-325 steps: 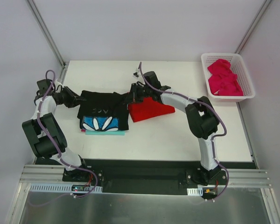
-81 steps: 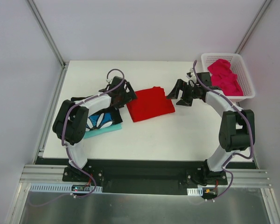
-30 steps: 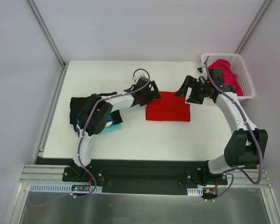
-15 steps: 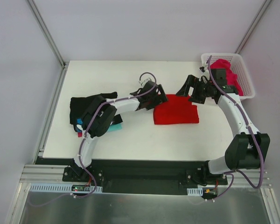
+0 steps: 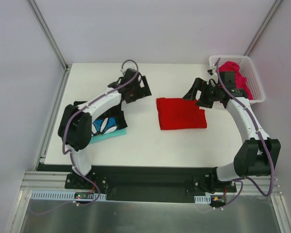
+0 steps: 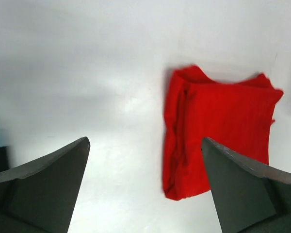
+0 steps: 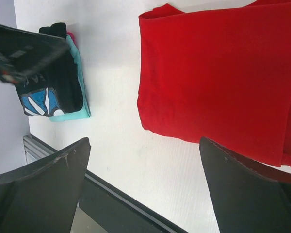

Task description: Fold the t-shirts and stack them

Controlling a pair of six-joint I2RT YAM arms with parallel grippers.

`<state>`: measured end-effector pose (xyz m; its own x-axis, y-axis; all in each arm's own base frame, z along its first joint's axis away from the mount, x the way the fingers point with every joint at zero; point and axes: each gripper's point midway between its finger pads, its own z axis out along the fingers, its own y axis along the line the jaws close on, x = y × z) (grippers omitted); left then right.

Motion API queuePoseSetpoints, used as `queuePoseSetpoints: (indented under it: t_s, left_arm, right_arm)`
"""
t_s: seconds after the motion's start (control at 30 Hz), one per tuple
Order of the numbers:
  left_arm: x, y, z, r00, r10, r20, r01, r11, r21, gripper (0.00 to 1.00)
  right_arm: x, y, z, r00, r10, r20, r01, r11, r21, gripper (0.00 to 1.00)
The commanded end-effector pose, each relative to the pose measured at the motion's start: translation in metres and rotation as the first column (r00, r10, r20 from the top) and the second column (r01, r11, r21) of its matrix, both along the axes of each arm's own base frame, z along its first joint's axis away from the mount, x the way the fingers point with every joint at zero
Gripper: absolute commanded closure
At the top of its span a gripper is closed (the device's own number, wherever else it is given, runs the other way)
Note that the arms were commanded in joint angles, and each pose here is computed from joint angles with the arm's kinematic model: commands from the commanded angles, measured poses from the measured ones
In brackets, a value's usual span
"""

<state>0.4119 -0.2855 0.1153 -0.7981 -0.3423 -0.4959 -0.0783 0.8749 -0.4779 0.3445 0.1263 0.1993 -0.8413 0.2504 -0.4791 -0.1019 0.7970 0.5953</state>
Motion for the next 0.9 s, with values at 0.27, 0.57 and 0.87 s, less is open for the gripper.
queuePoseSetpoints:
  t_s: [0.27, 0.57, 0.87]
  left_arm:
    - [-0.047, 0.243, 0.065, 0.928, 0.365, 0.073, -0.369, 0.880, 0.298, 0.01]
    - [-0.093, 0.321, 0.046, 0.804, 0.595, 0.024, -0.564, 0.749, 0.348, 0.01]
    - [-0.109, 0.361, 0.022, 0.721, 0.689, -0.071, -0.634, 0.698, 0.331, 0.01]
  right_arm:
    - [0.001, 0.006, 0.017, 0.999, 0.017, 0.040, -0.019, 0.998, 0.053, 0.02]
    - [-0.005, 0.010, 0.013, 0.999, 0.027, 0.031, -0.030, 0.997, 0.078, 0.02]
    - [-0.013, 0.012, 0.004, 0.999, 0.034, 0.015, -0.036, 0.995, 0.089, 0.02]
